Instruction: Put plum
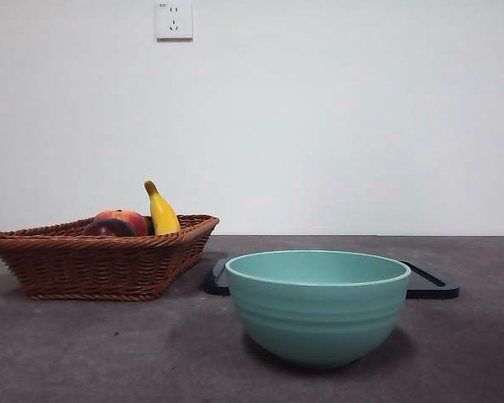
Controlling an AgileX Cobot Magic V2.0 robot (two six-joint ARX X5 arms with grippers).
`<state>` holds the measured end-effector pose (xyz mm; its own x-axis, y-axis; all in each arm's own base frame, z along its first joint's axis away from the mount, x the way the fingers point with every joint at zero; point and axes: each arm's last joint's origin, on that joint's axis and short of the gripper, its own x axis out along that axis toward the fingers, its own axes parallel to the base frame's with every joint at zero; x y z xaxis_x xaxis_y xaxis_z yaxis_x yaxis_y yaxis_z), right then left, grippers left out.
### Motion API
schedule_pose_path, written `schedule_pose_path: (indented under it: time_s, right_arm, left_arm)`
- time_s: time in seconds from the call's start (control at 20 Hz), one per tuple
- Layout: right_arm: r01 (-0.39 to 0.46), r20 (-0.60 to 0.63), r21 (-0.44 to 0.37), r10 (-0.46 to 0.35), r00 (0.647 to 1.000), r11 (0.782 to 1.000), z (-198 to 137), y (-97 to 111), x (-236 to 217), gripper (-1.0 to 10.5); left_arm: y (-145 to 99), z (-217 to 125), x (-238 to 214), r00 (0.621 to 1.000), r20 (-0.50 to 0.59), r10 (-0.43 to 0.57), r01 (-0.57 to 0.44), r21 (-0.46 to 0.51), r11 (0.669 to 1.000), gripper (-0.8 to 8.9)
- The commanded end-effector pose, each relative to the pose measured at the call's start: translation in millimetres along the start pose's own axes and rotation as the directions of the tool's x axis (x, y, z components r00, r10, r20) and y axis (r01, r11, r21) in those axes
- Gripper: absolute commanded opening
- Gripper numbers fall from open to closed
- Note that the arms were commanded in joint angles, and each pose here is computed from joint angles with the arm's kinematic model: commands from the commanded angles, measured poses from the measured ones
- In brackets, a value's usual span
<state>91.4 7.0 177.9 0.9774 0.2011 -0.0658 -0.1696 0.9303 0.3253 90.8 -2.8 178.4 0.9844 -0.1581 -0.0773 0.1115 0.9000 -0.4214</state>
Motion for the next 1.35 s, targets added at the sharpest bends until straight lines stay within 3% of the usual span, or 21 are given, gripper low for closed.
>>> schedule_pose_path:
  time_s: [0.05,0.5,0.8,1.0,1.35]
  right_arm:
    - [-0.017,0.041,0.010,0.016,0.999,1.000,16,7,-6,0.1]
    - [-0.027,0.016,-0.002,0.027,1.000,1.000,57,24,-22,0.1]
    - [-0.083,-0.149,-0.031,0.078,0.986,0.996,81,34,-20,0.1]
    - [-0.154,-0.292,-0.033,0.138,0.947,0.987,97,41,-11,0.1]
    - [-0.273,-0.518,0.024,0.245,0.819,0.962,120,50,10,0.1]
  left_arm:
    - [-7,13,-5,1.000,0.014,-0.015,0.016,-0.014,1.000,0.09]
    - [-31,55,-22,0.999,-0.022,-0.034,0.034,0.038,0.999,0.09]
    - [-46,81,-23,0.980,-0.179,-0.086,0.108,0.115,0.987,0.09]
    - [-54,96,-16,0.944,-0.304,-0.126,0.175,0.140,0.975,0.09]
    - [-63,113,0,0.840,-0.495,-0.225,0.321,0.118,0.940,0.09]
